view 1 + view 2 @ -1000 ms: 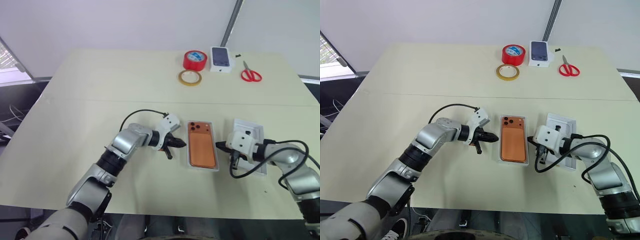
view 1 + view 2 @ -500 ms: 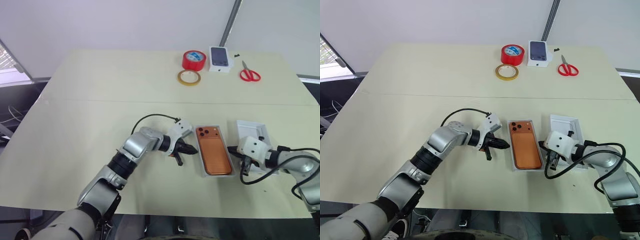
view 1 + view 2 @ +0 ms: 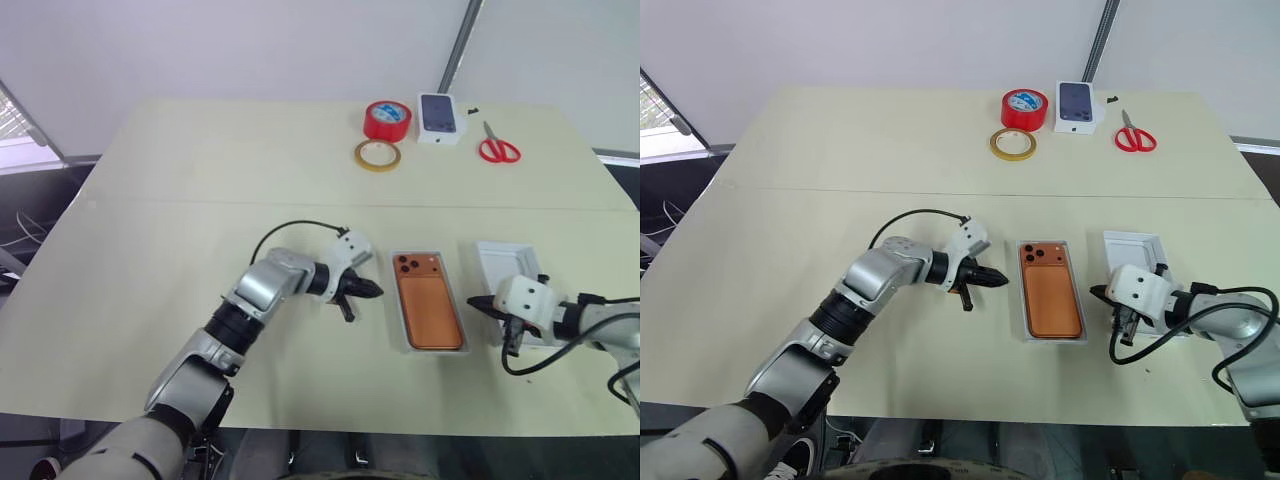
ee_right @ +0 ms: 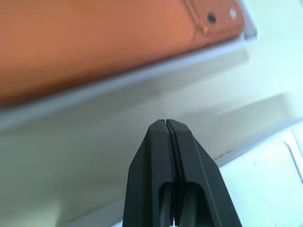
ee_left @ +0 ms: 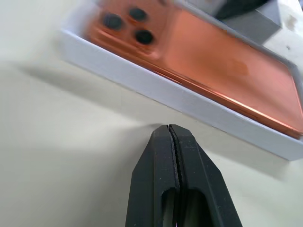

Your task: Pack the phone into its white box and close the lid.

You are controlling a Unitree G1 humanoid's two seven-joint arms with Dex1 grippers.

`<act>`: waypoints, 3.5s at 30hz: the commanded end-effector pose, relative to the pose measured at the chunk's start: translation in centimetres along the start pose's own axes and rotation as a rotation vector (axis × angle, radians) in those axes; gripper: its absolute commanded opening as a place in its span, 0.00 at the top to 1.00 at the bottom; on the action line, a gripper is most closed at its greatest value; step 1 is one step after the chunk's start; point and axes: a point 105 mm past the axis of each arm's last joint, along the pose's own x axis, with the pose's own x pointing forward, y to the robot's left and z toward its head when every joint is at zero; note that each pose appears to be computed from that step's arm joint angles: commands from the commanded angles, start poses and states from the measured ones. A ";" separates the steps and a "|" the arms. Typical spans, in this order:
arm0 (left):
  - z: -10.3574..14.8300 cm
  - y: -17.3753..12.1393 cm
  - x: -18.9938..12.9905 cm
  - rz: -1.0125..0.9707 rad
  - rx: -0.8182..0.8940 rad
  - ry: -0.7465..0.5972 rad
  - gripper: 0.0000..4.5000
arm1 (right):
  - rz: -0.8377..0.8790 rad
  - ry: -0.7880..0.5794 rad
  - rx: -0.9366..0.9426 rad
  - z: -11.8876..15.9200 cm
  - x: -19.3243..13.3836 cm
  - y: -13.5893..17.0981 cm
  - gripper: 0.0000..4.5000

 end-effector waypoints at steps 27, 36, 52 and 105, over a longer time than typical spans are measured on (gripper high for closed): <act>-0.6 0.6 -14.8 0.072 0.530 -0.325 0.02 | -0.266 0.095 0.611 2.1 -1.9 0.4 0.02; -1.7 -1.1 -14.9 -0.037 0.582 -0.323 0.02 | -0.218 0.257 0.757 1.5 -1.2 -0.2 0.02; -2.7 -3.0 -13.9 -0.026 0.543 -0.357 0.00 | -0.138 0.386 0.820 1.5 0.1 -1.9 0.08; 0.1 -0.3 -12.1 0.136 0.389 -0.427 0.00 | 0.499 -0.802 1.224 20.0 -2.2 4.6 0.99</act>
